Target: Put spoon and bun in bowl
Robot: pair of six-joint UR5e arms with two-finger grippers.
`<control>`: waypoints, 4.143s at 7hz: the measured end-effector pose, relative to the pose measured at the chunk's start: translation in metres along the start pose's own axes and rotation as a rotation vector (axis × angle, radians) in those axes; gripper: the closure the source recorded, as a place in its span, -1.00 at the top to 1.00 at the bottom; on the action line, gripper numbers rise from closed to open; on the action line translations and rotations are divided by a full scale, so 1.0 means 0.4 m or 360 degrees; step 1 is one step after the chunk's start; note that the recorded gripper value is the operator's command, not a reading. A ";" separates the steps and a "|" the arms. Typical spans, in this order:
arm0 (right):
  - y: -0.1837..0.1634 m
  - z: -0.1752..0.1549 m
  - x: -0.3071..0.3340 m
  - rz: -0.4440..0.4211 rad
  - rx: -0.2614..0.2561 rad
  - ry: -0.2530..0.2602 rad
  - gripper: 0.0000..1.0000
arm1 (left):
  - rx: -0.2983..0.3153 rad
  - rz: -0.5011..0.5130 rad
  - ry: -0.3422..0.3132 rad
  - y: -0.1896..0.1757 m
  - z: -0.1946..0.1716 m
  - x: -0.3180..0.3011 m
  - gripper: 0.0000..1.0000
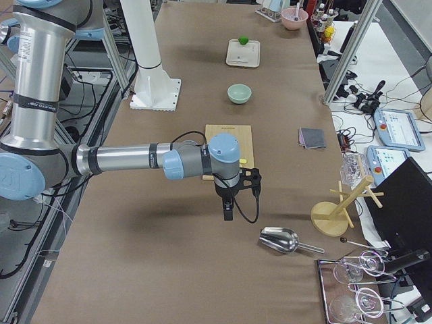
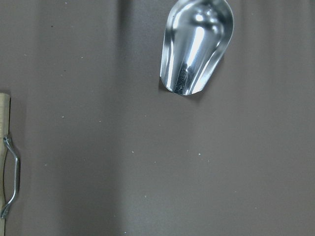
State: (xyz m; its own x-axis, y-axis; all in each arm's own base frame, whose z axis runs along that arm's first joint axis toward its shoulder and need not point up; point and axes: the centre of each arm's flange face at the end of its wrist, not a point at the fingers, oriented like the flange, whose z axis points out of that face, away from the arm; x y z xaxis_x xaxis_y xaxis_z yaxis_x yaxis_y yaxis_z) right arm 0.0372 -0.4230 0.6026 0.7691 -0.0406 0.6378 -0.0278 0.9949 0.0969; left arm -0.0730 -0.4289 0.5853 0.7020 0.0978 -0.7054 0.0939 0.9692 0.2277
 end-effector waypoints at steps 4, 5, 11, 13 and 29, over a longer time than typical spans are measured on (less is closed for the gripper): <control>0.014 -0.002 0.021 -0.0006 -0.0038 0.0010 1.00 | 0.0001 0.0000 0.0002 0.000 -0.001 0.002 0.96; 0.014 -0.001 0.022 -0.0004 -0.0040 0.0010 1.00 | 0.0001 0.0003 0.0003 -0.001 -0.001 0.003 0.96; 0.014 0.001 0.021 -0.0003 -0.0043 0.0002 1.00 | 0.0006 -0.0005 0.0003 -0.004 -0.006 0.009 0.96; 0.013 0.001 0.019 -0.0002 -0.0043 -0.0005 1.00 | 0.0005 -0.0007 0.0001 -0.004 -0.005 0.008 0.96; -0.071 -0.034 -0.066 -0.0012 0.0008 -0.0188 1.00 | 0.0345 -0.0263 0.0094 -0.160 0.302 0.948 0.96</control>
State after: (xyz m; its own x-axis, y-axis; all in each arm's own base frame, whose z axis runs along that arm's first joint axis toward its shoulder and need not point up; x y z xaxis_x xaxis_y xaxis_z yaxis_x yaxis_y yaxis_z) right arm 0.0262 -0.4487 0.5725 0.6885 -0.0592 0.7228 -0.0258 0.9940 0.1060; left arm 0.2725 -0.4811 0.3843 0.6229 -0.0387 -0.7814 0.3573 0.9026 0.2401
